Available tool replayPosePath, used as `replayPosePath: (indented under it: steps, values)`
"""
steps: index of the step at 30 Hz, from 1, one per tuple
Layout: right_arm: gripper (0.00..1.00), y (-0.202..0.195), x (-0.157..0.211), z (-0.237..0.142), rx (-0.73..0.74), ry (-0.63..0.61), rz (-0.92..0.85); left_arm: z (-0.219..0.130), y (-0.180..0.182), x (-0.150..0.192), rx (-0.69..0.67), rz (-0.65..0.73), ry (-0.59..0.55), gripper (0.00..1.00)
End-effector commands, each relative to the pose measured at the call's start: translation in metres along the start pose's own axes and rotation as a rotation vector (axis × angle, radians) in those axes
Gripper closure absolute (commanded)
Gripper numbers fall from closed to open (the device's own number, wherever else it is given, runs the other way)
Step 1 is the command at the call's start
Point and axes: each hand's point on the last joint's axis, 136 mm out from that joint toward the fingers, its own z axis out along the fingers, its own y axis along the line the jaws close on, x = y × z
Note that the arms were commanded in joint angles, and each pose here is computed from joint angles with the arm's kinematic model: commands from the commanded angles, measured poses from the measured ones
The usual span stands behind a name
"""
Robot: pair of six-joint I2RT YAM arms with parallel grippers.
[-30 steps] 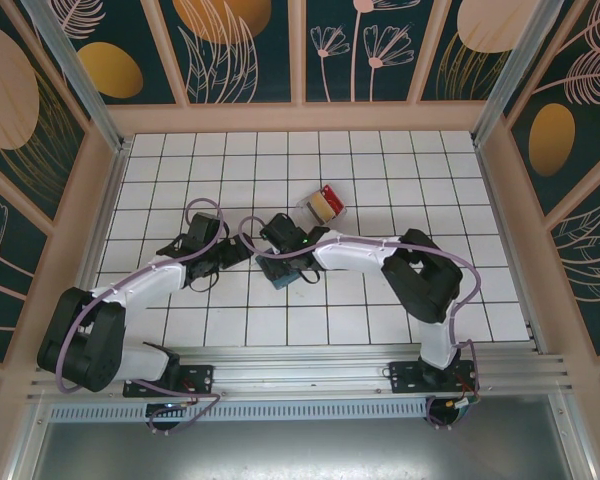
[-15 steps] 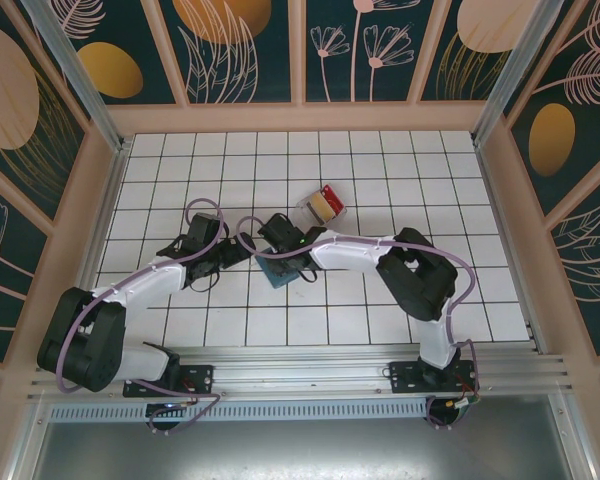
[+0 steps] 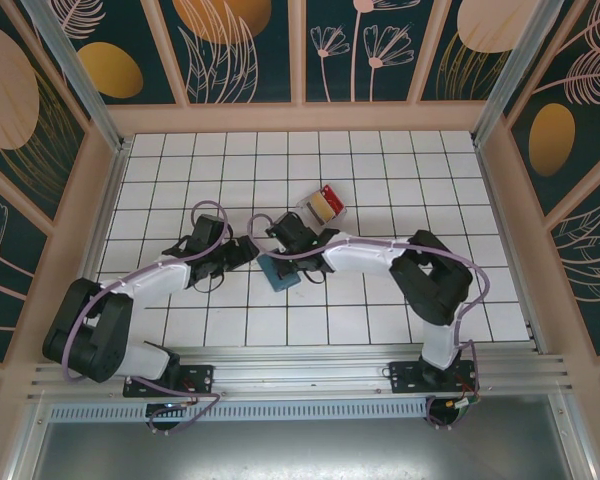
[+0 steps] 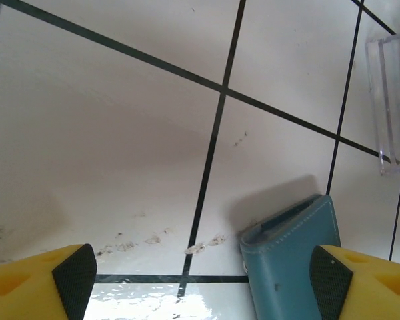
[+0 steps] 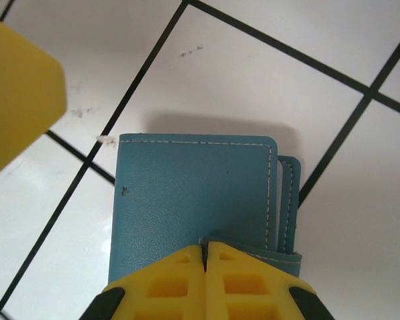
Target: Put the credit cards into the card holder
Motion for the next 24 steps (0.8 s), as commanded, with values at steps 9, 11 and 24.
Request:
replayPosePath:
  steps: [9, 11, 24]
  values:
    - [1.0, -0.007, -0.034, -0.06, -0.22, -0.167, 0.23, 0.007, -0.047, 0.014, 0.148, 0.001, 0.055, 0.21]
    - [1.0, -0.012, -0.034, -0.062, -0.189, -0.178, 0.231, 0.006, -0.057, 0.016, 0.197, -0.011, 0.066, 0.21]
    - [1.0, -0.015, -0.041, -0.077, -0.208, -0.281, 0.308, -0.004, -0.105, 0.027, 0.402, -0.067, 0.109, 0.24]
